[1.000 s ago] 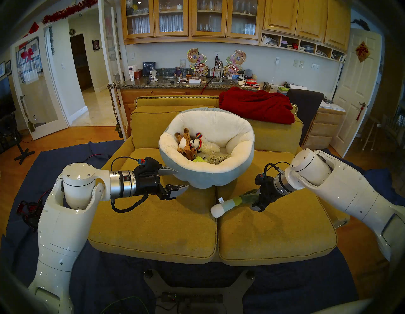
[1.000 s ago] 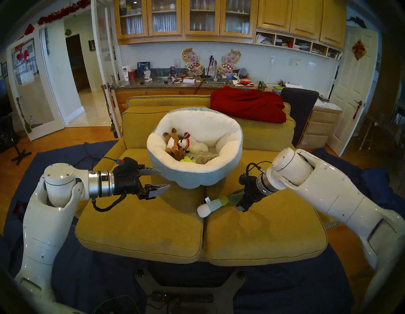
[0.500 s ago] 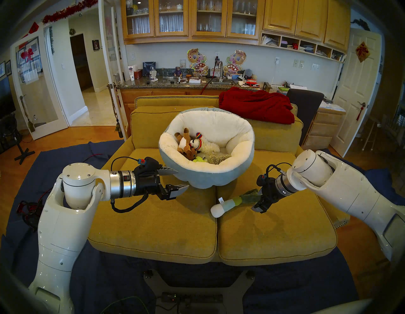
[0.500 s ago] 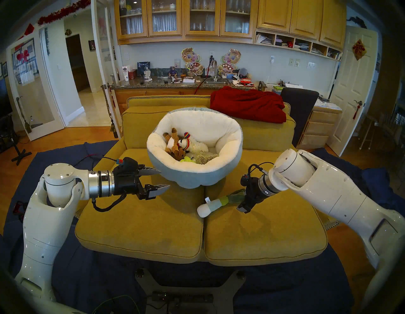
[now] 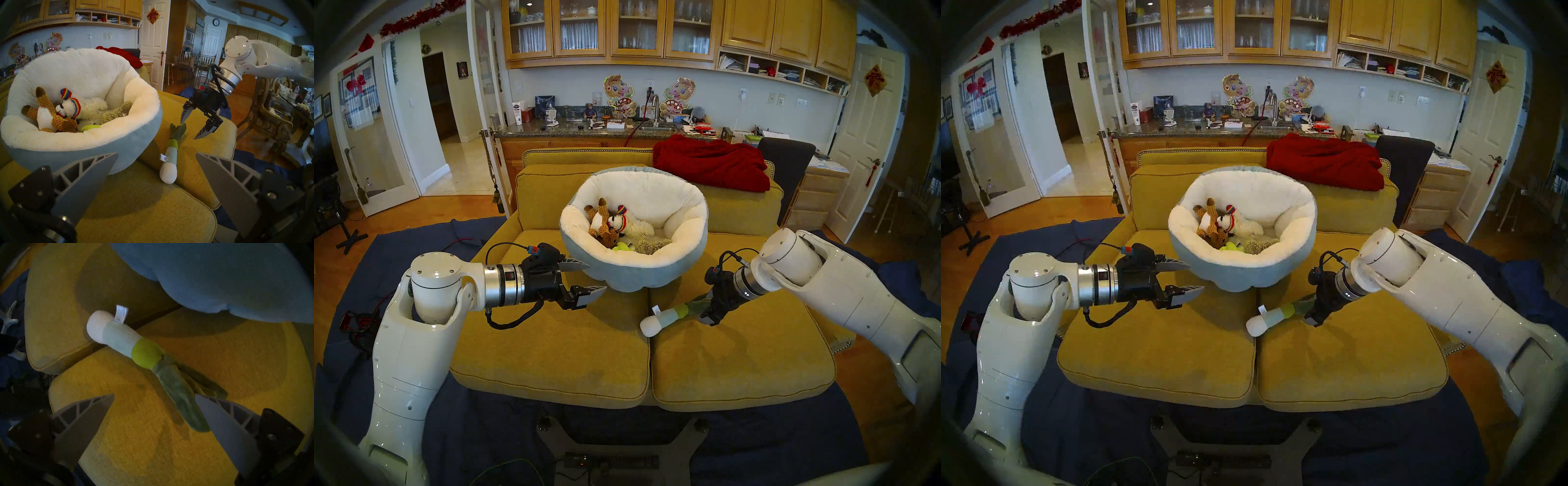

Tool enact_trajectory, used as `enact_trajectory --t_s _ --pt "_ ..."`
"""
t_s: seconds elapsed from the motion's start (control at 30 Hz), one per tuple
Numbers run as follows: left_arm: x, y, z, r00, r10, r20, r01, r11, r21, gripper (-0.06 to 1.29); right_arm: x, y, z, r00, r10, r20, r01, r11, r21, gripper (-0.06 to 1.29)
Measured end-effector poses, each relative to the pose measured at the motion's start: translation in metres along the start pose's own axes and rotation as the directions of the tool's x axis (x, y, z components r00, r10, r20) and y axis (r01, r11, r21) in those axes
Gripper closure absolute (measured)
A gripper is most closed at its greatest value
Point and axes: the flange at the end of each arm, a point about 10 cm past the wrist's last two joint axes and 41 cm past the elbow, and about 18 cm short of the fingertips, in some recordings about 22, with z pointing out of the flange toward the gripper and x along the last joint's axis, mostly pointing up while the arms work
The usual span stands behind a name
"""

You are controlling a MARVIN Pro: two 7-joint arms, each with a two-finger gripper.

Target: Put toys into dog bed

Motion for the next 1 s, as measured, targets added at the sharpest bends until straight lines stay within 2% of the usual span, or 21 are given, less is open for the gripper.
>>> enact_trajectory --t_s 0.2,0.47,0.83,0.87,0.9,1.0 --pt "0.0 0.0 0.0 1.0 0.0 0.0 0.0 1.0 0.0 0.0 0.008 0.005 0.006 1.0 0.014 0.008 -0.014 1.0 -0.008 -0.01" --pt "0.0 0.0 0.0 1.0 0.0 0.0 0.0 1.0 0.001 0.0 0.002 0.011 0.023 0.998 0.032 0.048 -0.031 0.999 -0.015 -0.01" --pt "0.0 0.0 0.0 1.0 0.001 -0.001 -0.001 1.0 0.0 0.0 -0.002 0.01 0.037 0.998 0.022 0.057 -0.021 1.0 -0.011 -0.01" --pt "0.0 0.0 0.0 1.0 0.001 -0.001 -0.001 1.0 0.0 0.0 -0.002 0.01 0.039 0.998 0.02 0.055 -0.019 1.0 -0.012 0.03" --pt "0.0 0.0 0.0 1.0 0.001 -0.001 -0.001 1.0 0.0 0.0 -0.003 0.009 0.04 0.998 0.019 0.054 -0.018 1.0 -0.013 0.19" --pt "0.0 0.0 0.0 1.0 0.001 -0.001 -0.001 1.0 0.001 0.0 -0.005 0.007 0.044 0.999 0.017 0.05 -0.016 1.0 -0.014 0.82"
